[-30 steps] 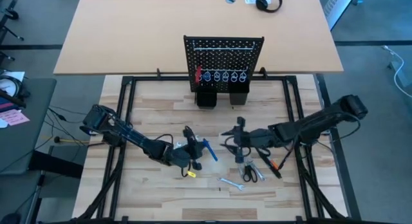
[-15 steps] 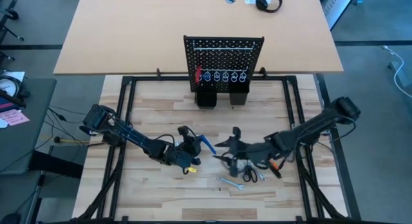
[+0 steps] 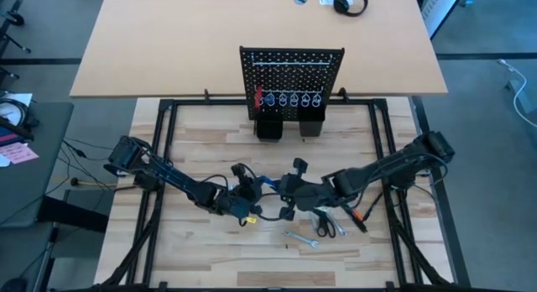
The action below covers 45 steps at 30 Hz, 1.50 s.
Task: Hang tools onto peg board
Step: Hang the blue hexagonal T handle wrench on the pegboard
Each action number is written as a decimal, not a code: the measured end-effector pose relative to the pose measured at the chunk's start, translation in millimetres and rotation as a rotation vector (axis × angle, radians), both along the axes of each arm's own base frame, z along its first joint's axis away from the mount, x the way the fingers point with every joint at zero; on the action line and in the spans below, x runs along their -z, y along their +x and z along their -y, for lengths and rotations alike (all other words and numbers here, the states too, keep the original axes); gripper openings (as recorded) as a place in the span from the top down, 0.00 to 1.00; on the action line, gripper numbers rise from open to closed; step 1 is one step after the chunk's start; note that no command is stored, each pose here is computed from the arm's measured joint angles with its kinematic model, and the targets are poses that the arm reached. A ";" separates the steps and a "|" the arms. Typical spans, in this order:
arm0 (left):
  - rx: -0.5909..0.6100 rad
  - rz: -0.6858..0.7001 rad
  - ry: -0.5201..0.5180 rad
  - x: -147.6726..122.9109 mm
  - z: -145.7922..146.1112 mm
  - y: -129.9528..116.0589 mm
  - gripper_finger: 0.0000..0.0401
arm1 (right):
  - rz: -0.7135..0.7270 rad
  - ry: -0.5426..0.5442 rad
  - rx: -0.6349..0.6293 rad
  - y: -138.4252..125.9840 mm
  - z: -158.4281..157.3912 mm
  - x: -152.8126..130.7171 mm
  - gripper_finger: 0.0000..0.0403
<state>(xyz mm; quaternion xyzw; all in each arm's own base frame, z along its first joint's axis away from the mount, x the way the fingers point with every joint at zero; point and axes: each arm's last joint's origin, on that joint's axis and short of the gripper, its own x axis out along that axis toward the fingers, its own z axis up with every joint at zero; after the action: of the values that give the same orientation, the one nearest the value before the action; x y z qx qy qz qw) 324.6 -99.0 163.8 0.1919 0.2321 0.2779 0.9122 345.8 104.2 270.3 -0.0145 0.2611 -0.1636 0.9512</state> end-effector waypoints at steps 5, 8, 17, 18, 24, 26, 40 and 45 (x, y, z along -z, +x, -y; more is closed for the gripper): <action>0.029 -0.028 0.013 -1.7 3.0 -2.5 0.90 | -0.001 0.004 0.011 -6.6 4.4 -8.3 0.92; 0.008 -0.058 0.000 -4.7 1.8 -9.5 0.82 | 0.013 0.010 0.034 -17.7 10.8 -22.7 0.92; -0.136 -0.169 -0.071 2.5 2.8 -45.2 0.71 | 0.040 -0.075 0.186 -53.3 65.6 -122.2 0.92; -0.149 -0.157 -0.069 3.2 4.0 -47.3 0.71 | 0.046 -0.092 0.202 -55.8 74.6 -135.5 0.92; -0.179 -0.115 -0.038 13.4 5.7 -57.7 0.72 | 0.045 -0.092 0.233 -61.5 123.2 -198.5 0.92; -0.188 -0.112 -0.040 15.8 4.6 -59.7 0.72 | 0.022 -0.092 0.245 -59.9 137.4 -208.8 0.92; -0.191 -0.109 -0.043 17.0 4.0 -60.6 0.72 | -0.197 -0.039 0.225 -26.2 175.8 -189.6 0.92; -0.191 -0.110 -0.043 17.0 3.9 -60.5 0.72 | -0.175 -0.051 0.220 -31.0 174.9 -195.3 0.92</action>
<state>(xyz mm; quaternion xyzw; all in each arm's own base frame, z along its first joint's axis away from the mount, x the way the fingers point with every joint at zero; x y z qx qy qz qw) 264.1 -103.0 146.8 0.1639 0.3048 0.3478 0.8714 314.8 -70.7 465.5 -0.0240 0.3387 -0.2718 0.9005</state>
